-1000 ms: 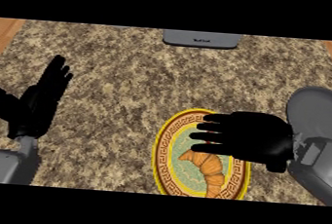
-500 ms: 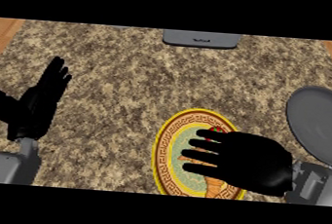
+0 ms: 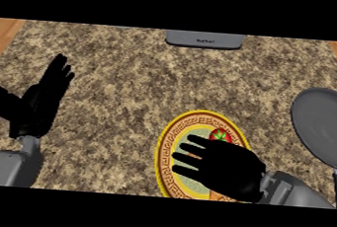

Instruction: Pick the croissant from the plate and place it in the pan

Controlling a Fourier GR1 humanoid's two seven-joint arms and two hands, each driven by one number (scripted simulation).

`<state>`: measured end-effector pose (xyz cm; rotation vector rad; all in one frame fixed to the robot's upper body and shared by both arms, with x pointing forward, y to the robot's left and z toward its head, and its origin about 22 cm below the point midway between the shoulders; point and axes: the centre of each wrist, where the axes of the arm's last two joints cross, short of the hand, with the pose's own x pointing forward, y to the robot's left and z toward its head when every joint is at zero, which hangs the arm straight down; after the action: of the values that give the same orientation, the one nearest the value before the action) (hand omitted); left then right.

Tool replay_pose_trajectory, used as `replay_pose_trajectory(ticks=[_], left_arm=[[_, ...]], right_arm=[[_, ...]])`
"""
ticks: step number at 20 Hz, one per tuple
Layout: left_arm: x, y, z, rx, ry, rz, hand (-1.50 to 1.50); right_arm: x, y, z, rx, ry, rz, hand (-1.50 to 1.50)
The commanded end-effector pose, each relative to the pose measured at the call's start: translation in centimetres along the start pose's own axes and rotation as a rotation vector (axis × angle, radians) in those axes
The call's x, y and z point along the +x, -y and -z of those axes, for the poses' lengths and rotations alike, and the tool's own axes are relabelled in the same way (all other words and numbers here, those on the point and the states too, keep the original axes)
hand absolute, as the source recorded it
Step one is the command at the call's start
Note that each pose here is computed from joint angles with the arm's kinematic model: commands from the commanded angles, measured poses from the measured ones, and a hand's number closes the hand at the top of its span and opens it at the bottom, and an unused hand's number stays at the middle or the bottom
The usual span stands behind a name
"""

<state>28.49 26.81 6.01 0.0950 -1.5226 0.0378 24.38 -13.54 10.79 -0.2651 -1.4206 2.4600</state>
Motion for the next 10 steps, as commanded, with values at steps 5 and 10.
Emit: replay_pose_trajectory(ticks=[5,10], left_arm=[[-1.7,-0.7,0.1,0.009,-0.001,-0.001,0.0],[1.1,-1.9,0.4,-0.007,-0.027,0.004,0.0]], right_arm=[[-0.5,-1.4,1.3,0.023,-0.002,0.026,-1.5],[-2.0,-1.3,4.2,0.051,-0.017,-0.013,-1.5]])
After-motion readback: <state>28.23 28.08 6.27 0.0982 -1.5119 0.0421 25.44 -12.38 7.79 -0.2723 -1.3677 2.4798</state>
